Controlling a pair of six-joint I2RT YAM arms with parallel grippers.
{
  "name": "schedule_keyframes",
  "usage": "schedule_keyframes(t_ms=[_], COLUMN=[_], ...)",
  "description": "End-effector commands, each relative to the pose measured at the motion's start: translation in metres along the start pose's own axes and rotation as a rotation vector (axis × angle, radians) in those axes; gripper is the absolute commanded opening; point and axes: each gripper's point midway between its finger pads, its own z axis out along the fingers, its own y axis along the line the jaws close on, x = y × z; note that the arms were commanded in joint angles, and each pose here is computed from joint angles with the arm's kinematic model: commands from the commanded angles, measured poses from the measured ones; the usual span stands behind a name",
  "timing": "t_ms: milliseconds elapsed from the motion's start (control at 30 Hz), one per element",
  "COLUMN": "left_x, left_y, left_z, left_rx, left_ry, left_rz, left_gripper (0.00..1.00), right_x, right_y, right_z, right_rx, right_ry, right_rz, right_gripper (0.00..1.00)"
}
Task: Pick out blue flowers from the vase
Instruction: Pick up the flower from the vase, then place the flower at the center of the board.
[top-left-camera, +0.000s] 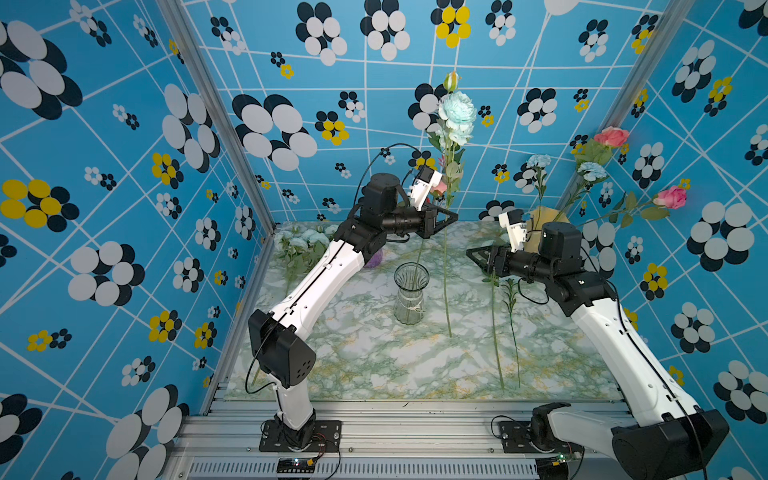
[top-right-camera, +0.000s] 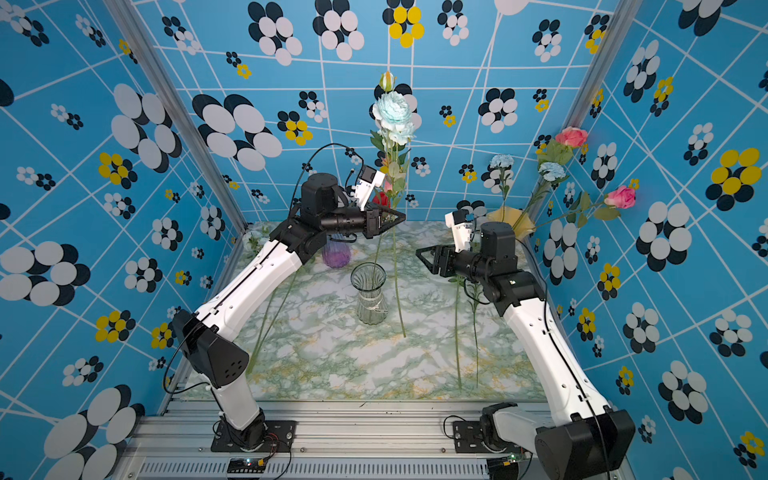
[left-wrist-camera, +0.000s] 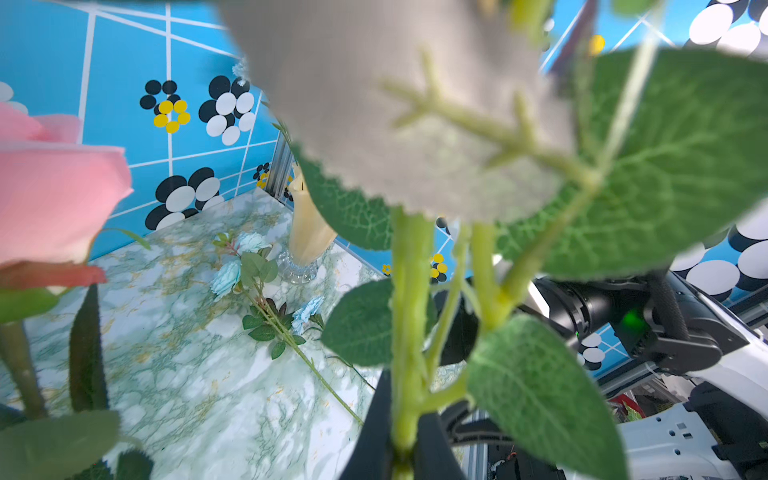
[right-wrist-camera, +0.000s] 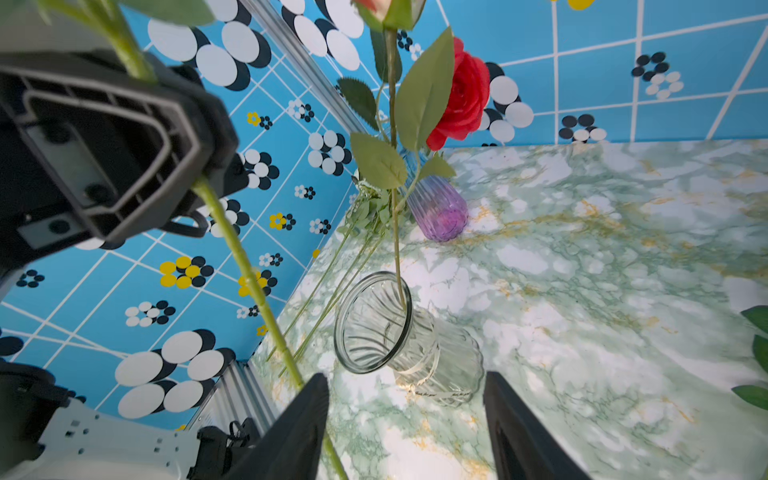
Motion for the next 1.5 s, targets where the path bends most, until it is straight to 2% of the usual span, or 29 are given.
schedule_keyframes(t_ms=[0,233,500,833,1167,1467], left_x=[0.004,0.013,0.025,0.029,0.032,0.033], left_y=[0.003,0.012,-0.011,-0.037,-0.046,-0.049], left_z=[0.012,0.03,0.054,0.063,0.066,0.067], left_rx=[0.026,0.046,0.08,0.138,0.157,0.169], left_ry=[0.035,0.066,0.122,0.137,0.146,0.15], left_rz=[0.015,-0.013,0.026,0.048,0.056,0.062], left_gripper=[0.0,0.0,0.0,0.0,0.0,0.0], right_x=[0.001,0.001,-0.011,-0.019,-0.025,-0.028], right_y=[0.02,0.029,0.028,0.021,0.022,0.024], right_z=[-0.005,-0.005,-0.022,-0.033,-0.03,-0.02], right_rx=[-0.071,-0.074,-0.017,0.034,0.017,-0.008], right_ry=[-0.051,-0.163,-0.307,-0.395,-0.41,-0.385], right_rz=[-0.085,-0.108,-0.1,-0.081,-0.063,-0.045], right_gripper=[0.6,0.52,0.52,0.49,0.37,0.33])
